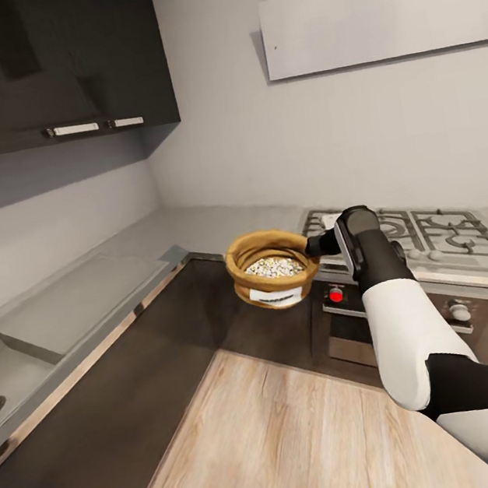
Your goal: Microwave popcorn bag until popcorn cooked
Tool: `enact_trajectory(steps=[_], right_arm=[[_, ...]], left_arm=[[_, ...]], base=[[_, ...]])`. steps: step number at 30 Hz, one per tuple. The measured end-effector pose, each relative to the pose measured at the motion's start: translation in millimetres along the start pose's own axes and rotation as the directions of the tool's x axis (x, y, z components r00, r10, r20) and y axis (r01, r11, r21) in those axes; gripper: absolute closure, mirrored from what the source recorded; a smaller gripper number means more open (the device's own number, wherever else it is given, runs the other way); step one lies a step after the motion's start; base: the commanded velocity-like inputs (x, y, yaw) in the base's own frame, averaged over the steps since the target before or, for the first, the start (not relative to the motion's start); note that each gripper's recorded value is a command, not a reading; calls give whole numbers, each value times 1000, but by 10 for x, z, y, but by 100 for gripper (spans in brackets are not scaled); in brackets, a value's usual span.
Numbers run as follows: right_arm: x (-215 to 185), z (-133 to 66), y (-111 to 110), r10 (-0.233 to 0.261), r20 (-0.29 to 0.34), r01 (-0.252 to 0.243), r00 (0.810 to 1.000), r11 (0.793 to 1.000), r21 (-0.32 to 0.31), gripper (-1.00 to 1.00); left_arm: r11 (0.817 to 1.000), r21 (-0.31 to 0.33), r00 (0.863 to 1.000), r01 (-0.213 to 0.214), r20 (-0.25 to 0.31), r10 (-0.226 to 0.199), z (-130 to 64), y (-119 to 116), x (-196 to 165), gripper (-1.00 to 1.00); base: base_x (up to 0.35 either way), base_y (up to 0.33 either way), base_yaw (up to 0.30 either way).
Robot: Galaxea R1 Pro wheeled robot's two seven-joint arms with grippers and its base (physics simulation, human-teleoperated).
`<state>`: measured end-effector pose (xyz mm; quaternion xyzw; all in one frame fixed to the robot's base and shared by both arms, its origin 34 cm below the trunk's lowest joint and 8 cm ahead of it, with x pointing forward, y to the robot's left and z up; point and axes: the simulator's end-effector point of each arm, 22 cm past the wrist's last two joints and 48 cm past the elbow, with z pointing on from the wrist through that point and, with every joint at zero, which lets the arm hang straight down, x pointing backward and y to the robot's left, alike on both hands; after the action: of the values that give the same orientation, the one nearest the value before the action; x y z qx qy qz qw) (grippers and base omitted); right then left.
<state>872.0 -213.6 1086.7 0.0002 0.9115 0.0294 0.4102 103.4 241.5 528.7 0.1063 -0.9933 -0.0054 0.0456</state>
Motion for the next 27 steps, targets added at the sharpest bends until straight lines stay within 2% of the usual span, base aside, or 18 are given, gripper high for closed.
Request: enact_trajectory(steps=[2, 7, 11, 23, 27], right_arm=[[58, 38, 15, -2, -17, 2, 1000, 1000, -3, 100], [505, 288, 86, -19, -140, 16, 990, 1000, -24, 100], [577, 322, 93, -23, -159, 20, 987, 1000, -24, 100], [575, 274, 86, -23, -157, 20, 987, 1000, -20, 100], [673, 295, 113, -30, -184, 26, 983, 999, -24, 100]], left_arm=[[1000, 0, 1000, 0, 0, 0, 0, 2, -1, -100], [1000, 0, 1000, 0, -1, 0, 0, 3, 1, -100], [1000, 0, 1000, 4, -1, -4, 0, 2, 2, -100], [1000, 2, 1000, 13, 11, -13, 0, -6, -43, -100], [1000, 3, 1000, 13, 16, -13, -1, -11, -65, -100]], base=[[-2, 0, 0], [0, 0, 0], [0, 0, 0], [0, 0, -47], [0, 0, -67]])
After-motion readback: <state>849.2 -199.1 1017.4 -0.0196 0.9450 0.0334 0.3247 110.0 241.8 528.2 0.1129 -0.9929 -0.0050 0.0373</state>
